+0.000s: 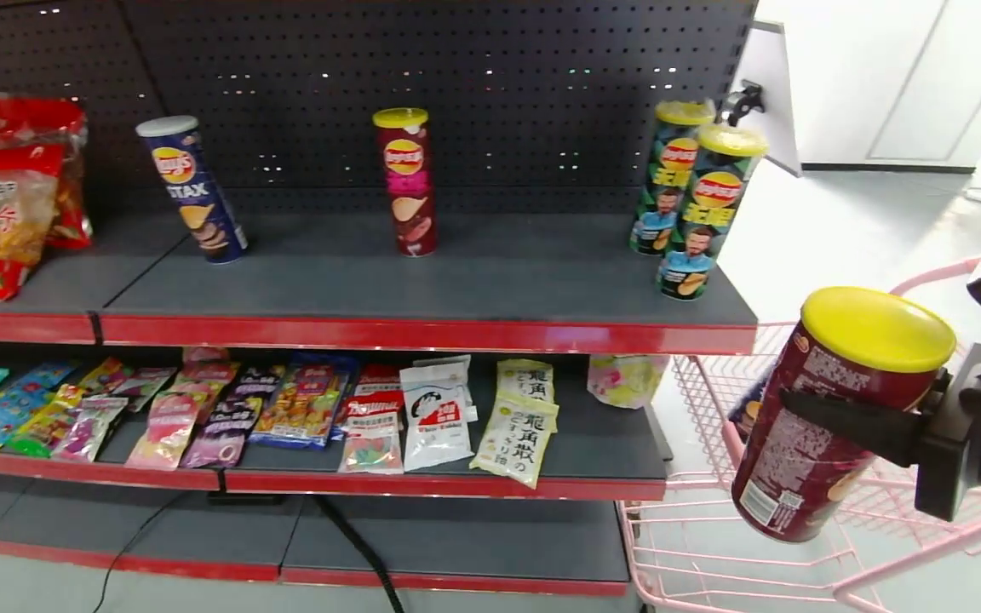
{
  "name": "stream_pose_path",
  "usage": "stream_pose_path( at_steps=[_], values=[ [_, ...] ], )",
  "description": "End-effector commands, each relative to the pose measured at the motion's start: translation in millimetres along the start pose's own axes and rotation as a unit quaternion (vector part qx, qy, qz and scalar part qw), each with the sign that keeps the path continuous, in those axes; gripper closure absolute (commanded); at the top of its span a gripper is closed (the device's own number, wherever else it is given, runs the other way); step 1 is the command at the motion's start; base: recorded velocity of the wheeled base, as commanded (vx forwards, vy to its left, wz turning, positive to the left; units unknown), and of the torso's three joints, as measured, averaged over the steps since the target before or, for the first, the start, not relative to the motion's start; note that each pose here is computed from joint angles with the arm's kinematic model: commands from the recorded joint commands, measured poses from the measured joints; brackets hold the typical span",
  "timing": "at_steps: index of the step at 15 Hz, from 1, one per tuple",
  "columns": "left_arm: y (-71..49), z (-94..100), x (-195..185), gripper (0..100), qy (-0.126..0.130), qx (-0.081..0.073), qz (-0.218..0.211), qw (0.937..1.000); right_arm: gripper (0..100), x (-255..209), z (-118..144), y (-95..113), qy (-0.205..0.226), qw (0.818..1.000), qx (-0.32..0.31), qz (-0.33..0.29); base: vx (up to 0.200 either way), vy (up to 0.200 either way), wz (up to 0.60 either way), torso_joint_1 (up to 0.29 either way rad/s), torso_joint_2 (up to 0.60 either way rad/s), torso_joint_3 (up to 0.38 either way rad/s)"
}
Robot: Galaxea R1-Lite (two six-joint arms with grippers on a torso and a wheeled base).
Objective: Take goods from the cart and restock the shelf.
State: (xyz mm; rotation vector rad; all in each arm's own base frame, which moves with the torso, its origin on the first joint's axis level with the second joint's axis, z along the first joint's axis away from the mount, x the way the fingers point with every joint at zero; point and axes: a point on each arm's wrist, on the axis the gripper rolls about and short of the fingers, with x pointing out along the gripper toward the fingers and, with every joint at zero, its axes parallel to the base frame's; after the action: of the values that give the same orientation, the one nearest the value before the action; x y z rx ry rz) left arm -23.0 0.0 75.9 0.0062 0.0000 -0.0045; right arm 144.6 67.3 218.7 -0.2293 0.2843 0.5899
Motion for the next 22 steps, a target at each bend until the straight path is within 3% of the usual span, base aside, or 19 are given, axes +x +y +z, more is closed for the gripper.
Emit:
stream_pose_path(
  at_steps=[1,3,11,16,20,22],
  values=[
    [0.0,-0.3,0.1,0,0.001,0.0,0.0,1.0,100,-3.7,-3.4,1.5,-0.001,1.0,-0.005,0.001,0.2,0.0,0.0,0.007,0.0,-0.002],
    [0.0,0.1,0.0,0,0.0,0.0,0.0,1.0,100,-10.4,-5.6,2.9,-0.007,1.0,-0.008,-0.001,0.2,0.0,0.0,0.0,0.0,0.002],
    [0.0,0.1,0.0,0,0.0,-0.001,0.0,1.0,100,-32.6,-19.2,8.7,-0.027,1.0,-0.001,-0.005,0.0,0.0,0.0,0.0,0.0,0.0],
    [0.0,0.1,0.0,0,0.0,0.0,0.0,1.0,100,-42.4,-17.2,10.3,-0.049,0.999,-0.004,0.002,0.2,0.0,0.0,0.002,0.0,0.005],
    [0.0,0.1,0.0,0,0.0,-0.002,0.0,1.0,100,-49.0,-19.1,14.1,-0.066,0.996,-0.01,0.053,0.05,0.0,0.0,0.004,0.0,-0.002],
    [0.0,0.1,0.0,0,0.0,-0.002,0.0,1.0,100,-48.6,-19.5,14.6,-0.067,0.996,-0.011,0.064,0.0,0.2,0.0,-0.005,0.0,0.005]
  ],
)
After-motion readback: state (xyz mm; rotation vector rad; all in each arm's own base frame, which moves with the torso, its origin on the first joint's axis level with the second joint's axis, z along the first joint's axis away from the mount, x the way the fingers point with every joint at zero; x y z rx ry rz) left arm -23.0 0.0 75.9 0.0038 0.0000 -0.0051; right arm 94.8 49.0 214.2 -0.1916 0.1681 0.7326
